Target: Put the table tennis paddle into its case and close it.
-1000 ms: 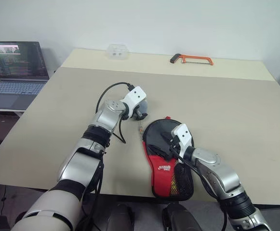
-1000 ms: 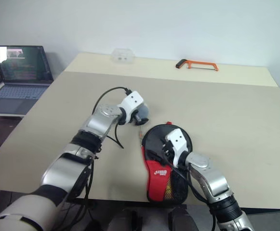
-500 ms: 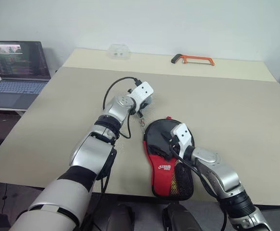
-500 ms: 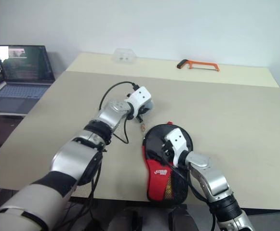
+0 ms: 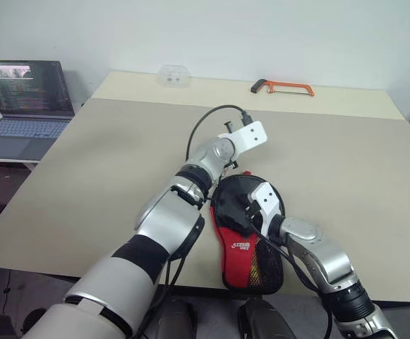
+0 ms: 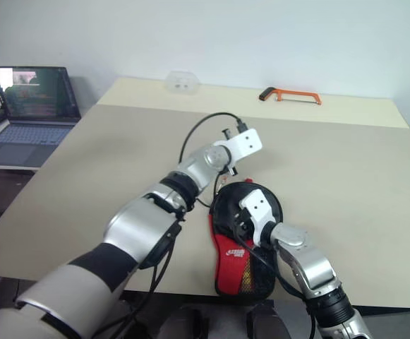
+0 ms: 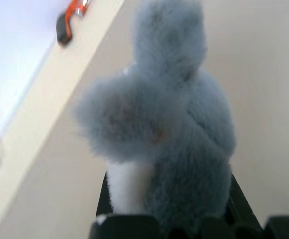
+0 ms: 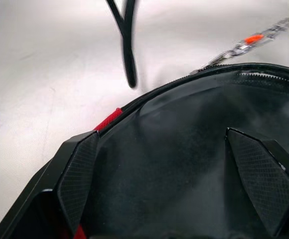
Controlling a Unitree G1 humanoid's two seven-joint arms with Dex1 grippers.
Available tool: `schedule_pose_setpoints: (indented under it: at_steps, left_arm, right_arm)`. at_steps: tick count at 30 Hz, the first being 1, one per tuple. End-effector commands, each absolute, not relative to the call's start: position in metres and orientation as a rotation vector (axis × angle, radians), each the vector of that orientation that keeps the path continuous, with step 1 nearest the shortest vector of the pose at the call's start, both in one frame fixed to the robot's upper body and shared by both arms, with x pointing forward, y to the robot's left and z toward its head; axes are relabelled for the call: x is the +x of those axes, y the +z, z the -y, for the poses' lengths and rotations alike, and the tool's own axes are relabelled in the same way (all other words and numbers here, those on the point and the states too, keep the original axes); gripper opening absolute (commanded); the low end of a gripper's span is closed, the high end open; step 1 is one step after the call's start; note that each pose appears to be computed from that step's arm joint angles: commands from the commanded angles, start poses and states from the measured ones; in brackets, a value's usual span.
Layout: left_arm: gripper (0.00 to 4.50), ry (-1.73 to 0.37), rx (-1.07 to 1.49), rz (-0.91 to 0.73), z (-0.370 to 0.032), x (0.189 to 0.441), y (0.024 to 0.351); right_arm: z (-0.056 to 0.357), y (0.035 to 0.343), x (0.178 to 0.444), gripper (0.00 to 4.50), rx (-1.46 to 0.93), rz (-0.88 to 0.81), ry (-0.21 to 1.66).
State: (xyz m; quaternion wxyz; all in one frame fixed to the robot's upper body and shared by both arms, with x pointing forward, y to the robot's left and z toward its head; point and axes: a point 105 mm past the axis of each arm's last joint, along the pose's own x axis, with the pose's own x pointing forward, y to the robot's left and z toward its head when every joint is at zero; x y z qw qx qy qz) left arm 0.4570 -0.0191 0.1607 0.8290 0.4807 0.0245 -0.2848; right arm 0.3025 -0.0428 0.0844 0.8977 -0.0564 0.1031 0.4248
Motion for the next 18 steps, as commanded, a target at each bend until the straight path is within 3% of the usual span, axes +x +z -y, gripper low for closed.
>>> schedule_pose_setpoints:
  at_steps: [1, 11, 18]
  left_arm:
    - [0.59, -0.582, 1.123, 0.135, 0.049, 0.452, 0.196]
    - [0.59, -0.595, 1.218, 0.346, 0.098, 0.429, 0.204]
    - [0.57, -0.767, 1.312, 0.463, 0.140, 0.394, 0.178]
  right_arm:
    - [0.045, 0.067, 0.297, 4.50, -0.115, -0.298, 0.873]
    - [0.045, 0.067, 0.295, 4.50, -0.116, -0.304, 0.864]
    - [0.041, 0.066, 0.293, 4.50, -0.106, -0.305, 0.859]
